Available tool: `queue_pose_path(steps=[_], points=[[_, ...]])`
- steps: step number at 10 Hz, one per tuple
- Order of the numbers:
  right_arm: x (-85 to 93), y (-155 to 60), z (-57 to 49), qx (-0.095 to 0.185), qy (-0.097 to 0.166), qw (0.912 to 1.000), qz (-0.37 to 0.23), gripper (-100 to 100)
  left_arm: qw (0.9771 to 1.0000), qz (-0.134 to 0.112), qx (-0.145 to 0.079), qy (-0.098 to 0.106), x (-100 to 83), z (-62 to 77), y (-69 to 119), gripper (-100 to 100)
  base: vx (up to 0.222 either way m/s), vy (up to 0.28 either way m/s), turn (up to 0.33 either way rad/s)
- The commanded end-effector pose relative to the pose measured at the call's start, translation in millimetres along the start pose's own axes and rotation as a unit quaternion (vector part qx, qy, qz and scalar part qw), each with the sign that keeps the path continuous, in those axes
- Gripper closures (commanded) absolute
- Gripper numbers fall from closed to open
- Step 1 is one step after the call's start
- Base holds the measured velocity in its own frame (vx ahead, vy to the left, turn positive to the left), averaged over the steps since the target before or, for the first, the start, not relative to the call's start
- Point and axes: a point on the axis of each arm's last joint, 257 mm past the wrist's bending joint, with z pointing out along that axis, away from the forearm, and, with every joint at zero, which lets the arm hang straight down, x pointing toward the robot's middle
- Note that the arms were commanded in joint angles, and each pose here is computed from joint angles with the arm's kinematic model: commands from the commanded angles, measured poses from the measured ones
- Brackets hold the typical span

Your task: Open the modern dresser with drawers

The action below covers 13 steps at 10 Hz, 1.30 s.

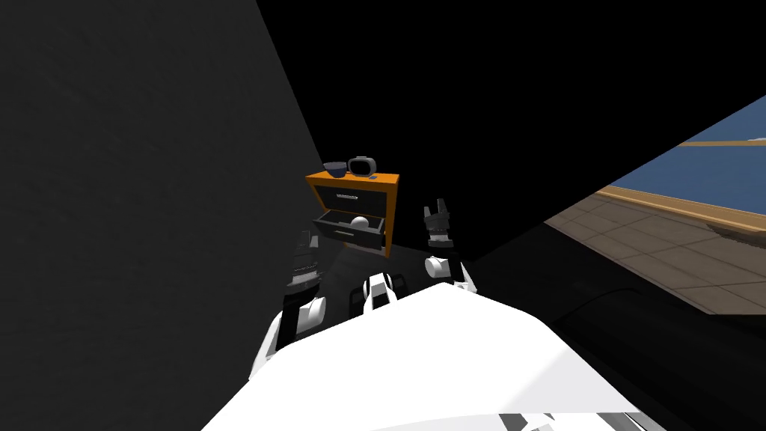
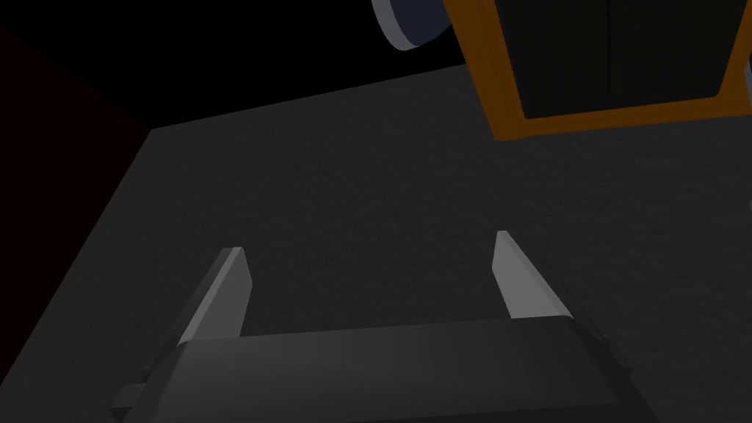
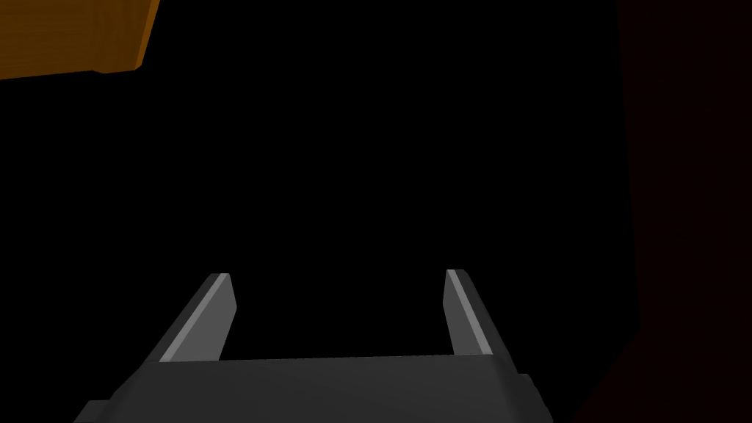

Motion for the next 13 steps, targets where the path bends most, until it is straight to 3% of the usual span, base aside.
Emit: queue_pose_path(steps=[1, 4, 5, 9, 11, 13], points=[[0.0, 0.0, 0.0, 0.0, 0.0, 1.0, 0.0, 0, 0.9996, -0.001, -0.026, 0.013, 13.6, -1.7, 26.1, -100, 0.034, 0.034, -0.077], [0.0, 0.0, 0.0, 0.0, 0.0, 1.0, 0.0, 0, 0.9982, -0.003, -0.053, 0.027, 28.8, -6.2, 51.9, -100, 0.03, 0.029, -0.07], [0.0, 0.0, 0.0, 0.0, 0.0, 1.0, 0.0, 0, 0.9982, -0.003, -0.053, 0.027, 28.8, -6.2, 51.9, -100, 0.017, 0.016, -0.011], [0.0, 0.0, 0.0, 0.0, 0.0, 1.0, 0.0, 0, 0.9954, -0.003, -0.084, 0.045, 47.3, -13.3, 81.2, -100, 0.02, 0.019, -0.051], [0.0, 0.0, 0.0, 0.0, 0.0, 1.0, 0.0, 0, 0.9935, -0.002, -0.099, 0.056, 56.3, -17.6, 95.2, -100, 0.023, 0.027, -0.058], [0.0, 0.0, 0.0, 0.0, 0.0, 1.0, 0.0, 0, 0.9896, 0.002, -0.123, 0.074, 70.1, -25.8, 117.5, -100, 0.028, 0.032, -0.093]])
